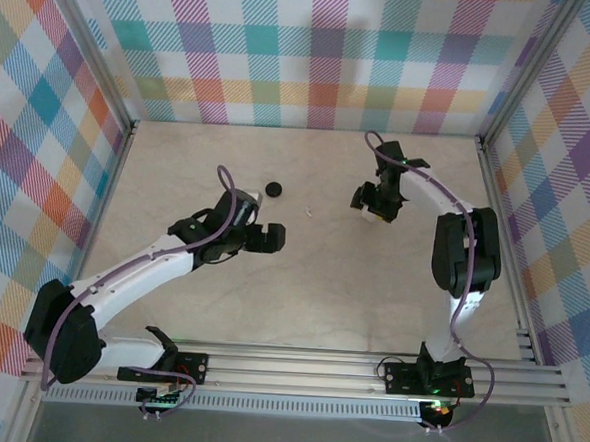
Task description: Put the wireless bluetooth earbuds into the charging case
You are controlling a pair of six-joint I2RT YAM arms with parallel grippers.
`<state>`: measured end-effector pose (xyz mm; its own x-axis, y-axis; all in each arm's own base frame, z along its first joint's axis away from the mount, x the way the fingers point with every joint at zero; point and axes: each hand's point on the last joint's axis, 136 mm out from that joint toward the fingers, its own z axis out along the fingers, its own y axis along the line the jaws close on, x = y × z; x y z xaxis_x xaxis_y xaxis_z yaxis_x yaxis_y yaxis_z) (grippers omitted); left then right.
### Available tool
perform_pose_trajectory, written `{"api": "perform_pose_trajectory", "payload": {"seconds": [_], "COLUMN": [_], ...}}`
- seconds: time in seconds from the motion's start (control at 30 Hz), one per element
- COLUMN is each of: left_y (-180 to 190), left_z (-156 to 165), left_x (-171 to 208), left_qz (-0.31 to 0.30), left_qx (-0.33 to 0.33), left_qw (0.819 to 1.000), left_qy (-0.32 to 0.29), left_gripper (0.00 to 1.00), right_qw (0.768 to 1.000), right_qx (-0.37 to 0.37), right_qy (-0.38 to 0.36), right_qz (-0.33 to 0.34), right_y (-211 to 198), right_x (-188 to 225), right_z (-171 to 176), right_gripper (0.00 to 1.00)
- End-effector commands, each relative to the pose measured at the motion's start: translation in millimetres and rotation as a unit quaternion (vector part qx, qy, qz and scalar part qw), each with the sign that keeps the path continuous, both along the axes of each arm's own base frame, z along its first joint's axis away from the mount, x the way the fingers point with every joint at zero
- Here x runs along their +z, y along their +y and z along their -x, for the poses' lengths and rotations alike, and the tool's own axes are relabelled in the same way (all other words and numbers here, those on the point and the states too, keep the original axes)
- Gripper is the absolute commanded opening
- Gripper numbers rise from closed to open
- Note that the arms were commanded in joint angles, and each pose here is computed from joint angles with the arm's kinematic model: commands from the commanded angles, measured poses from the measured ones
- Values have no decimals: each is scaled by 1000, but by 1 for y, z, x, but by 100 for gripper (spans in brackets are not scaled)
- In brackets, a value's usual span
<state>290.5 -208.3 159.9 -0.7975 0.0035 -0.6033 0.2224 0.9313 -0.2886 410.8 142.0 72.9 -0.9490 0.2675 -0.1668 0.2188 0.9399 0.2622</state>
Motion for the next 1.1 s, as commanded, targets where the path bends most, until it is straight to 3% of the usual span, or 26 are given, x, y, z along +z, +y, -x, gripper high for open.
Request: {"api": "perform_pose_trajectory", "payload": {"seconds": [0.0,0.13,0.37,0.77,0.93,1.07], "left_y": [-35,-43,-41,-34,-36,-41], "left_z": [2,14,29,41,41,47], "left_x": [24,25,19,14,13,15], "left_qz": [41,51,48,44,51,68], "left_qx": [-96,-146,-175,-188,-184,-204], "left_qw": [994,988,983,981,981,976], "left_qy": [-16,-13,-8,-9,-8,-7], "left_gripper": [100,100,100,99,98,94], "right_qw": [999,997,990,991,993,996], "right_qx": [-34,-54,-75,-70,-57,-45], "right_qy": [19,31,45,70,73,63], "right_qz": [27,45,114,94,80,47], "right_y": [-7,-11,-29,-16,-10,0], "right_x": [-9,-15,-23,-51,-59,-59], "right_z": [2,-9,-20,-26,-25,-26], "right_gripper": [65,68,70,69,63,50]}}
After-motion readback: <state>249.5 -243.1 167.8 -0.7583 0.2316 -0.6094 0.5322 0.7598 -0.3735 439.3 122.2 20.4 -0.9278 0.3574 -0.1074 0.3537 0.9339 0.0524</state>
